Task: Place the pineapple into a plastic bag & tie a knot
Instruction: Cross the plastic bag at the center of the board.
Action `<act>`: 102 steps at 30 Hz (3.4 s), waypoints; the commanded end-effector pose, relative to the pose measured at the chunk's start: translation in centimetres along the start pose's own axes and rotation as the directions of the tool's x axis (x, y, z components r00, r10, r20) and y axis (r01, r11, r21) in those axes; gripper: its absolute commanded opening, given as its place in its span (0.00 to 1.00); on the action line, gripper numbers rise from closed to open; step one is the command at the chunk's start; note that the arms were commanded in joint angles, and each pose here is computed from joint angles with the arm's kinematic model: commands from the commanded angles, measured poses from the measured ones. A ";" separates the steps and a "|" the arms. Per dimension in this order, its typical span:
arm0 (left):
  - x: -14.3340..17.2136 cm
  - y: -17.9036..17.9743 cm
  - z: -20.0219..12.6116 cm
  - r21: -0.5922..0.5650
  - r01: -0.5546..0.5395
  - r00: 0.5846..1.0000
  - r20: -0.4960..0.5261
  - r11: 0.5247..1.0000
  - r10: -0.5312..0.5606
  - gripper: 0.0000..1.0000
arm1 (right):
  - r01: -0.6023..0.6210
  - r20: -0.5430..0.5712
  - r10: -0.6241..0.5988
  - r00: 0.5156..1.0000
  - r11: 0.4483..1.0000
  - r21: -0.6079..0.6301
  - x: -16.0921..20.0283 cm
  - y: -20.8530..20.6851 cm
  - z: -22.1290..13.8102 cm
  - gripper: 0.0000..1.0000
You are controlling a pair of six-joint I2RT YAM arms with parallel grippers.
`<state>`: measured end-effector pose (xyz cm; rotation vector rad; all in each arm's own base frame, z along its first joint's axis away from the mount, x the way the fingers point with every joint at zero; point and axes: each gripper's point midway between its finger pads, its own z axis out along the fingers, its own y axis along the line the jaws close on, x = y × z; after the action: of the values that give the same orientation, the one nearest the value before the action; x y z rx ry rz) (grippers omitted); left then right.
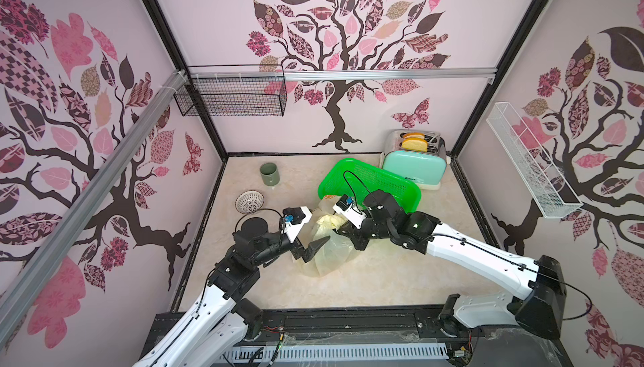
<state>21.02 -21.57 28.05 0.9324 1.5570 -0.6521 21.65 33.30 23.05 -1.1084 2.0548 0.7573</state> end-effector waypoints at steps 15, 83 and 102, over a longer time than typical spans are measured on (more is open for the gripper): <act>-0.9 0.1 3.3 0.149 -0.060 0.996 -0.048 0.987 0.068 0.71 | -0.001 0.056 0.002 0.998 1.000 -0.015 -1.4 0.6 -1.0 0.00; -1.0 1.0 3.1 0.070 -0.013 1.000 0.013 0.997 0.012 0.00 | -0.842 0.323 0.810 0.489 0.535 -0.068 -6.5 -1.4 -11.1 0.56; -0.8 0.7 3.1 0.085 -0.037 0.999 0.005 0.996 0.036 0.00 | -0.975 0.106 0.994 0.035 0.057 -0.214 -7.7 -0.7 -3.7 0.75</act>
<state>23.57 -23.80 28.21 1.0042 1.5341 -0.6977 24.00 33.19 30.42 0.7016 2.3907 1.4610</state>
